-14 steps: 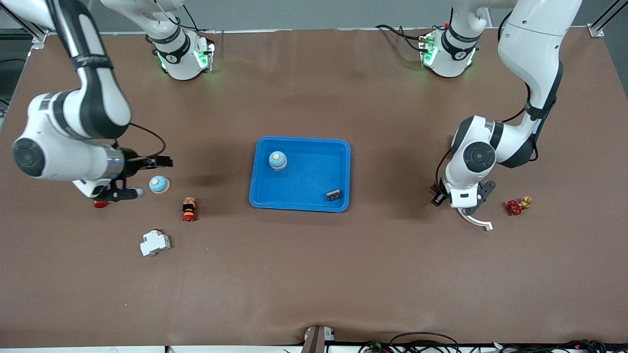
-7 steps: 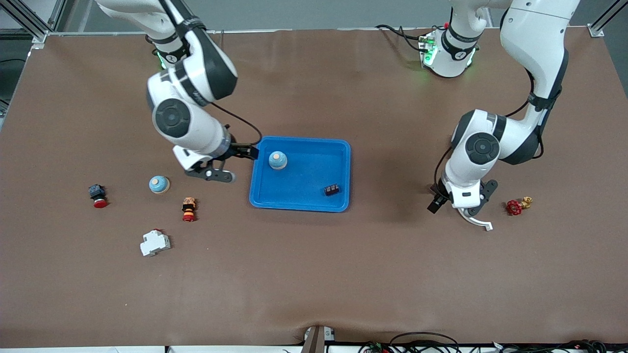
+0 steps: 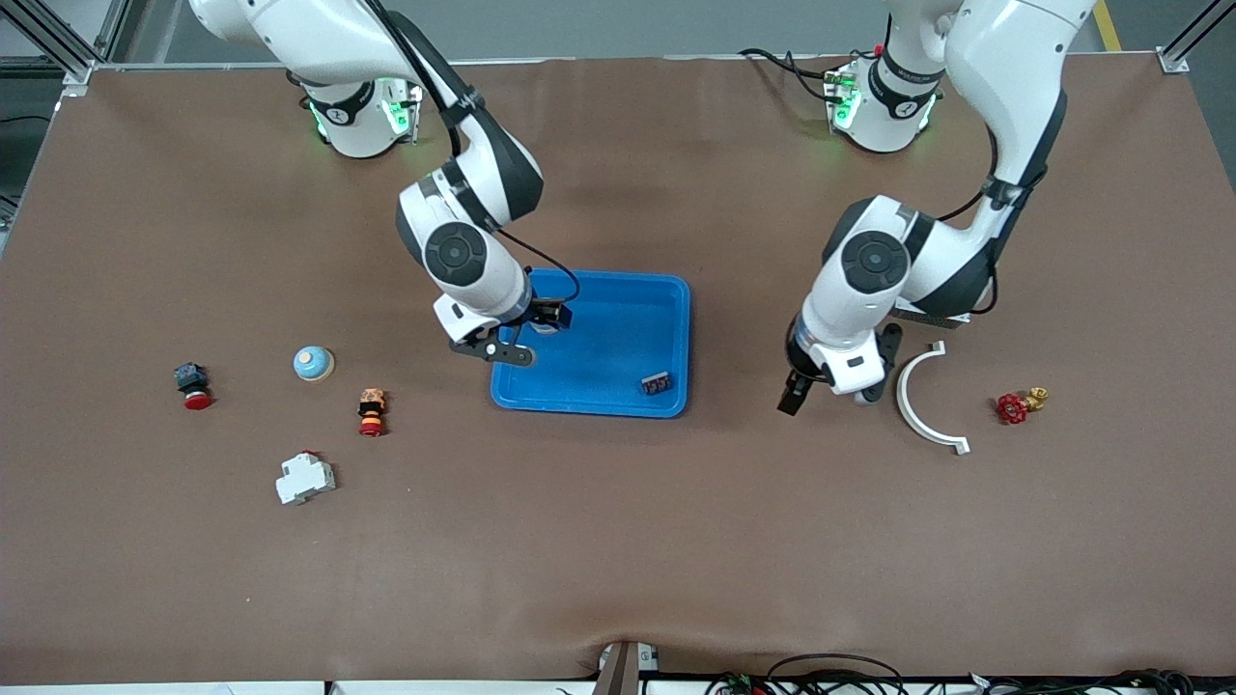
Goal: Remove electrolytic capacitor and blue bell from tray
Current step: 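Grasp the second bell with the right gripper while the left gripper grasps a capacitor, then carry the bell off the tray while the left gripper carries the capacitor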
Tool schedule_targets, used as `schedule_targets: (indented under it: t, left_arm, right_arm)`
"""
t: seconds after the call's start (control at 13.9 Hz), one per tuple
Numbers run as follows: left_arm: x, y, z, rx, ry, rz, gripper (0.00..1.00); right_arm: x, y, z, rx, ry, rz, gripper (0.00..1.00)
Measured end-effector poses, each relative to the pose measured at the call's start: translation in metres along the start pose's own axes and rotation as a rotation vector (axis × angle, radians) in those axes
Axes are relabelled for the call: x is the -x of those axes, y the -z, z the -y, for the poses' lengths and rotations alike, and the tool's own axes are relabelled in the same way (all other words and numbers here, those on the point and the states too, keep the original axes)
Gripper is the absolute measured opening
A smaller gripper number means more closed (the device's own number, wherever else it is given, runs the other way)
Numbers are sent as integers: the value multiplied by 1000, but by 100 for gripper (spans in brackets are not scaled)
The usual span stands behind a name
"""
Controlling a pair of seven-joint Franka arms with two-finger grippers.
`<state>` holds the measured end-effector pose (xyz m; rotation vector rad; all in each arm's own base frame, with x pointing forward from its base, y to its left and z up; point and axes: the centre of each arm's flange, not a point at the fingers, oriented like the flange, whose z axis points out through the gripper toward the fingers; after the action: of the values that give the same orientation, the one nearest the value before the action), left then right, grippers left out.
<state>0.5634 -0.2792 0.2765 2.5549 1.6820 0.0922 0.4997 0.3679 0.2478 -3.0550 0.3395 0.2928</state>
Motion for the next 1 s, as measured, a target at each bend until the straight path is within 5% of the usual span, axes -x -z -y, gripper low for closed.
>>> schedule_targets:
  t: [1.0]
  left_arm:
    - [140,-16,-49,25,309,95,100]
  right_arm:
    - [29,-84,13,26,19,-3,100]
